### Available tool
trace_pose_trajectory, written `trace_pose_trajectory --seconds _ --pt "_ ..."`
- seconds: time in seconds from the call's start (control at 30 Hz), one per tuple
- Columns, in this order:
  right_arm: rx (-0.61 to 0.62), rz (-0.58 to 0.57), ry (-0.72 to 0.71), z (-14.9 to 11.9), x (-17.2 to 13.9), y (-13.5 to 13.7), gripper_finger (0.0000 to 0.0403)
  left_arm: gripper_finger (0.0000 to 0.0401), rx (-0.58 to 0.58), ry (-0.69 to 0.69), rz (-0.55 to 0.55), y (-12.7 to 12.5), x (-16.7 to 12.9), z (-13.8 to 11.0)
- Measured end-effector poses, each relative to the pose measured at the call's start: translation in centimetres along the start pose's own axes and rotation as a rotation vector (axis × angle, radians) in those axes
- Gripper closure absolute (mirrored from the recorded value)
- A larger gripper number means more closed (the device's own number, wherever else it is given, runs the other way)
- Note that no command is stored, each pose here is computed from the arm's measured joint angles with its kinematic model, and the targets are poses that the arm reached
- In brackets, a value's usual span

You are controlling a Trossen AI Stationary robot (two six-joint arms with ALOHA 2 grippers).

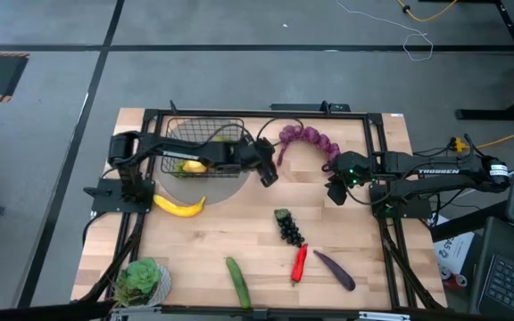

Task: Build produce basket
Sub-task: Put the bell pepper into the wire basket

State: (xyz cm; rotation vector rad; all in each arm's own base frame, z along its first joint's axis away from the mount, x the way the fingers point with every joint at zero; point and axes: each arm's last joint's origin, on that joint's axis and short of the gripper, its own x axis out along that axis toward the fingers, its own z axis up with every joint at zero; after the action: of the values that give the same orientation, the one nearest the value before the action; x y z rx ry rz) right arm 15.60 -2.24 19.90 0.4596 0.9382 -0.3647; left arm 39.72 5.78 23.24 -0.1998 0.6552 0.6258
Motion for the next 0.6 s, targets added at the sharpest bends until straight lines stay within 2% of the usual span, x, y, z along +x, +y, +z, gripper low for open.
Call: trace_pose_trajectory --seconds 0.13,0.37,0.6 --pt "0.0 -0.001 0.002 0.0 0.0 0.0 0.0274 0.0215 -0.048 0.024 0.053 -0.2 1.4 -1.0" --pt "0.0 -0.002 0.003 0.0 0.0 0.0 0.0274 0.0215 -0.082 -0.007 0.117 -0.4 1.3 -1.1" --pt "-0.002 -0.002 0.003 0.0 0.0 0.0 0.0274 0.0215 -0.186 0.013 0.141 -0.4 1.7 -1.6"
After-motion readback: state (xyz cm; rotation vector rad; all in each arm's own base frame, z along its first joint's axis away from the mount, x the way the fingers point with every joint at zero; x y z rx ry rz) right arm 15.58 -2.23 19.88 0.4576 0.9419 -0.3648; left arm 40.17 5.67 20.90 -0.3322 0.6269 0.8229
